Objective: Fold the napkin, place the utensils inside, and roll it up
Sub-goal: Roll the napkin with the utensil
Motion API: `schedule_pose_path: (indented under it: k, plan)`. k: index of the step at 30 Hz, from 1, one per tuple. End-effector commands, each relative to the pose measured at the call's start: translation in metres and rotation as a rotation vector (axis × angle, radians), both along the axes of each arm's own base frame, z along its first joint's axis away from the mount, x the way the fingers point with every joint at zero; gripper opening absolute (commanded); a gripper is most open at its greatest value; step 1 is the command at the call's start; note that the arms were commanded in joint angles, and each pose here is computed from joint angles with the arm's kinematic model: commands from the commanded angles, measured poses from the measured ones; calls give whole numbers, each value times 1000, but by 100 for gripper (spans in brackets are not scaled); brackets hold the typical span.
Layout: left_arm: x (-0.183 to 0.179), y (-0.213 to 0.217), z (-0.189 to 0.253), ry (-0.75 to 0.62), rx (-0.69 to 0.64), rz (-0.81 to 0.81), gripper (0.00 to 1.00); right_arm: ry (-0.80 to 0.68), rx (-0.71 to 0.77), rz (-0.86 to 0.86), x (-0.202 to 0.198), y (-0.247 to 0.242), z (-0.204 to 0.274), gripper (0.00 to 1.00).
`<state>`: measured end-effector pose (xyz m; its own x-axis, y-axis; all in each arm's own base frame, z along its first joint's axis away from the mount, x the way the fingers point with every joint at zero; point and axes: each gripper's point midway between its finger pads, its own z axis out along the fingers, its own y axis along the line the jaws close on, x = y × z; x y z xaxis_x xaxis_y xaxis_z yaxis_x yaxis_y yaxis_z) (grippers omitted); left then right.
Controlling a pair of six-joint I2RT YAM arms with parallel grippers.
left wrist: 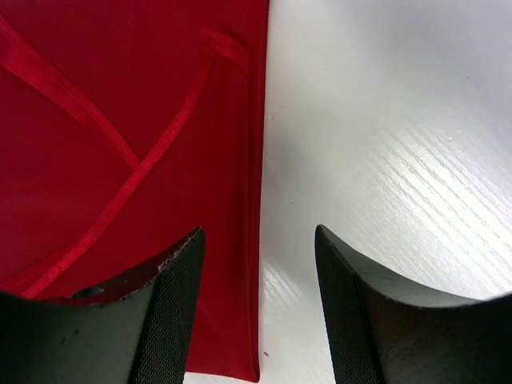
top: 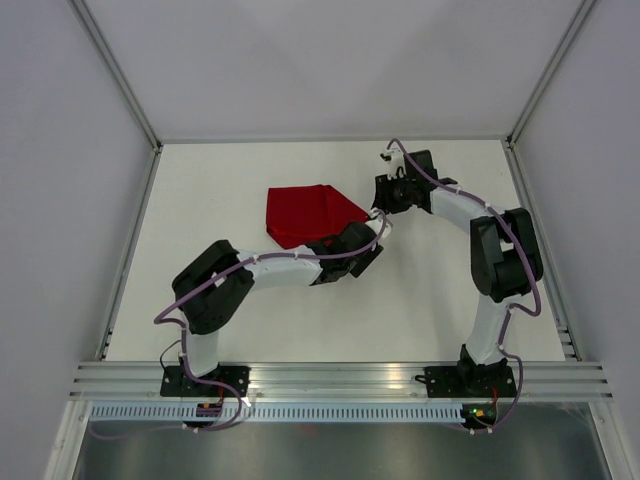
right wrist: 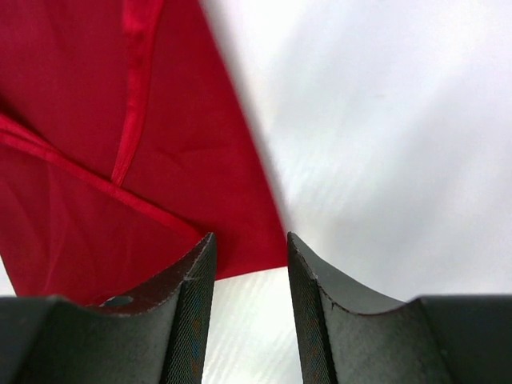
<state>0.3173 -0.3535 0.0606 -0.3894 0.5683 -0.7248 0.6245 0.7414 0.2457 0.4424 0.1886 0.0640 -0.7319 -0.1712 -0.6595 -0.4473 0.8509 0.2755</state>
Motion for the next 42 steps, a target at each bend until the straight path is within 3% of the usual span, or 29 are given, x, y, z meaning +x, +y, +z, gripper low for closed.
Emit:
schedule_pose_path:
  k: [1,18,42]
  plan:
    - [9,-16,7,-74,33,-47,63,12,81,-74,19,-18,20,47]
    - [24,-3,-25,-147,286,50,59,17,128,-197,29,-98,27,41]
    - [24,11,-67,-42,324,25,54,4,150,-228,38,-114,33,37]
